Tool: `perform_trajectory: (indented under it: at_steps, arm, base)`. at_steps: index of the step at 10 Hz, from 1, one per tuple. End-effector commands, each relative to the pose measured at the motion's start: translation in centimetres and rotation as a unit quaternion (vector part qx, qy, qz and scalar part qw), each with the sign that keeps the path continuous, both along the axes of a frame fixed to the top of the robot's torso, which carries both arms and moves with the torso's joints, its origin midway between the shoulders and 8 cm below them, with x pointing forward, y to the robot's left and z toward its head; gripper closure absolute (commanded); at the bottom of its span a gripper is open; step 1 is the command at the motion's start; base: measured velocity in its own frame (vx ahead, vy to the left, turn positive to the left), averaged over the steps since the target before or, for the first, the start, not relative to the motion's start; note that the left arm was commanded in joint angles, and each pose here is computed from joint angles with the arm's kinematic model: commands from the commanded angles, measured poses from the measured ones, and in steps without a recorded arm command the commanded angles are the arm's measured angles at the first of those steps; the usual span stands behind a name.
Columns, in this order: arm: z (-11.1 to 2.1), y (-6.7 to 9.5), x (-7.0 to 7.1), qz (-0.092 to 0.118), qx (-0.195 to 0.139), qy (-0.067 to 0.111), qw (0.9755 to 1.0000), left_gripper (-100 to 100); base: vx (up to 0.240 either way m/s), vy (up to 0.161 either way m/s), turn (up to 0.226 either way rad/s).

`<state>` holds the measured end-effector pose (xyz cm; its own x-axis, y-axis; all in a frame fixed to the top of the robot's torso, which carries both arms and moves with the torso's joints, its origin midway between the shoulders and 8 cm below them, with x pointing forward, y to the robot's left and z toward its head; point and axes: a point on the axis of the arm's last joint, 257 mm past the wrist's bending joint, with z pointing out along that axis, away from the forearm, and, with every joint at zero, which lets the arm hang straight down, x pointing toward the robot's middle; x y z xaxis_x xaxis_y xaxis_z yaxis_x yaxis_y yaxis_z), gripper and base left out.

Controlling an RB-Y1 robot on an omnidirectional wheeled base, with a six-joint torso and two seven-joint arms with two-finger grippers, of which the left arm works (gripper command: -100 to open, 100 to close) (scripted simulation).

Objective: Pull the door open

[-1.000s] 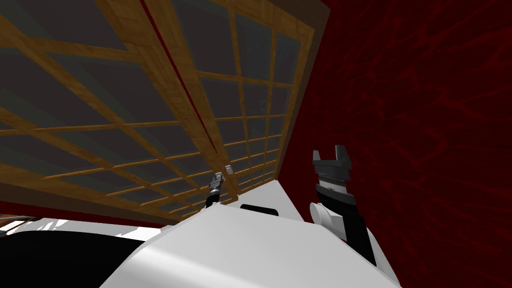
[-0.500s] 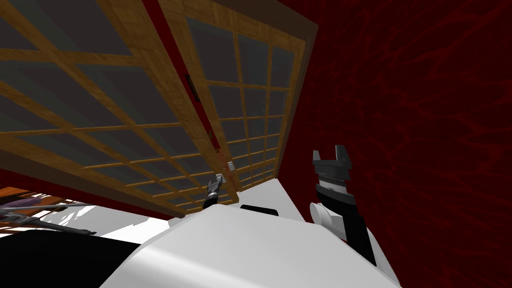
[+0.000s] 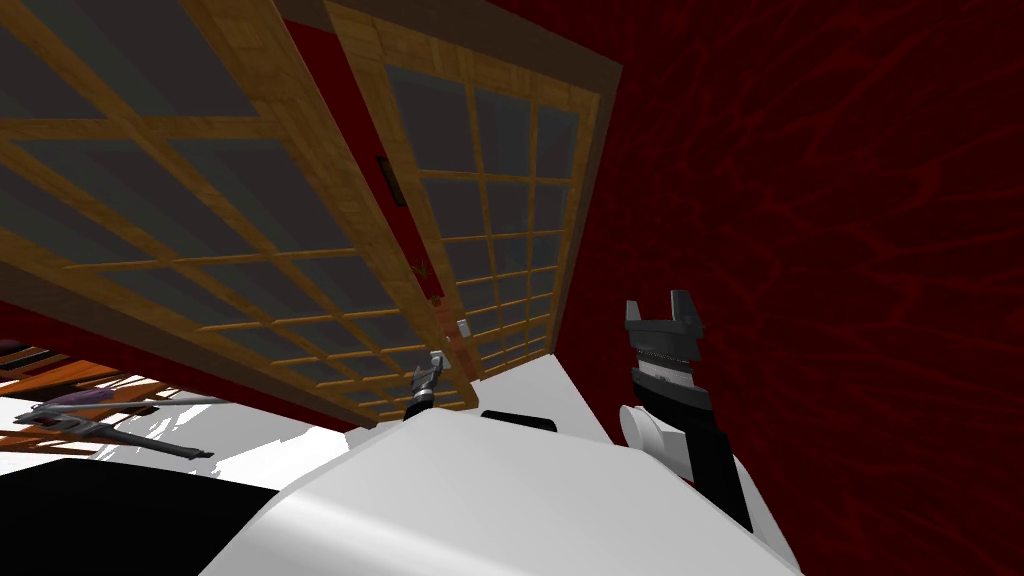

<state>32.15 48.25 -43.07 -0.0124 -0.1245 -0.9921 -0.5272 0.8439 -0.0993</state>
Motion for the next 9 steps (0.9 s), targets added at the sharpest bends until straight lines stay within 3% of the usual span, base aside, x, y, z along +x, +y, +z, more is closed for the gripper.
perform_trajectory:
  at_steps: [1, 9]
  arm:
    - [-0.66, 2.85, -2.52, 0.024, 0.000, 0.019, 0.9995, 100]
    - [-0.66, 2.85, -2.52, 0.024, 0.000, 0.019, 0.9995, 100]
  base:
    - [-0.055, -0.003, -0.016]
    - [-0.001, -0.001, 0.002]
